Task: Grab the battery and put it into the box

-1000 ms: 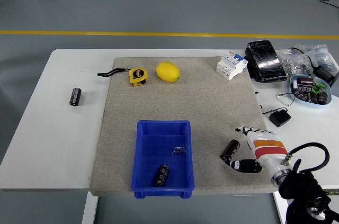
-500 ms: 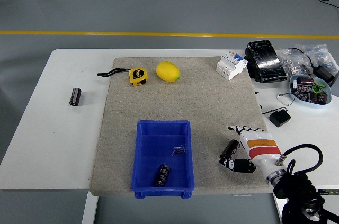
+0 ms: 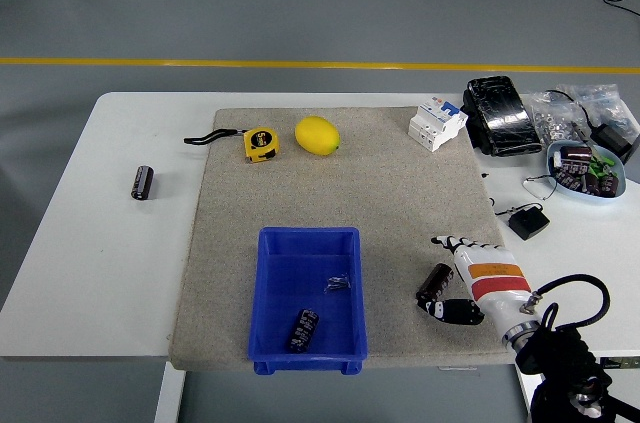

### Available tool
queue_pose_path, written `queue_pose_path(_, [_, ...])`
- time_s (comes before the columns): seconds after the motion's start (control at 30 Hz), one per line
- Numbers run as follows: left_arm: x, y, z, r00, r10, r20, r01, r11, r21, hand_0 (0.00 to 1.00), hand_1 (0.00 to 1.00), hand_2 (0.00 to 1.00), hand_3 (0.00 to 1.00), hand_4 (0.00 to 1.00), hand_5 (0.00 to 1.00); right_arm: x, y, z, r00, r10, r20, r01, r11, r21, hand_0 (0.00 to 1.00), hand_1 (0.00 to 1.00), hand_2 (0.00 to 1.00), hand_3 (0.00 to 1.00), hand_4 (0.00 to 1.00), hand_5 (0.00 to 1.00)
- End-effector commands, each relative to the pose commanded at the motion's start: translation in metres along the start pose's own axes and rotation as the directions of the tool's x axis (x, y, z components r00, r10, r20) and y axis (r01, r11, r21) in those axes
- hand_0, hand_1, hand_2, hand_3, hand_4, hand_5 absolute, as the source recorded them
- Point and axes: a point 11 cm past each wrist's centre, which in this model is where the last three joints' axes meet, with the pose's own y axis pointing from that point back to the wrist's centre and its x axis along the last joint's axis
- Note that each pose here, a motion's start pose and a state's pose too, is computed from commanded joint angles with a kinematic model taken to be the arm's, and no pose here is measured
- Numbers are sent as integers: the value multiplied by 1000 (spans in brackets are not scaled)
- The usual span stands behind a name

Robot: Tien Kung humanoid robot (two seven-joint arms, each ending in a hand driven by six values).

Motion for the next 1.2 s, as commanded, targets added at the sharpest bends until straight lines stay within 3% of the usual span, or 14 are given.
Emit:
queue_pose_path(0.57, [-1,0,1,1000,-6,5,6,1000,-4,681,641,686,613,617,663,-6,-1,-6,1000,-1,-12,1,1000,28,499,588,708,795,998,340])
queue_pose_path(0.6, [-1,0,1,1000,-7,6,7,1000,-4,681,642,687,613,616,662,-6,-1,-6,1000,-2,-15,2,1000,27,472,565,683,779,998,266])
queue_pose_path(0.77, [-1,0,1,1000,-12,14,12,1000,-7,681,642,687,613,616,662,-8,0,-6,1000,0,-26,1,1000,17,472,565,683,779,998,266])
queue_pose_path(0.8, [-2,0,1,1000,-13,15,13,1000,-6,682,641,687,615,617,663,-8,0,-6,1000,2,-24,-2,1000,16,441,495,599,753,998,236])
queue_pose_path(1.17, [-2,0,0,1000,-15,24,16,1000,-5,682,641,686,614,617,664,-2,-4,-3,999,39,-18,-39,999,-5,407,453,537,711,998,201])
queue_pose_path(1.2, [-2,0,0,1000,-16,25,16,1000,-5,682,641,687,613,617,664,-1,-4,-3,999,41,-19,-41,999,-5,391,435,524,650,989,185])
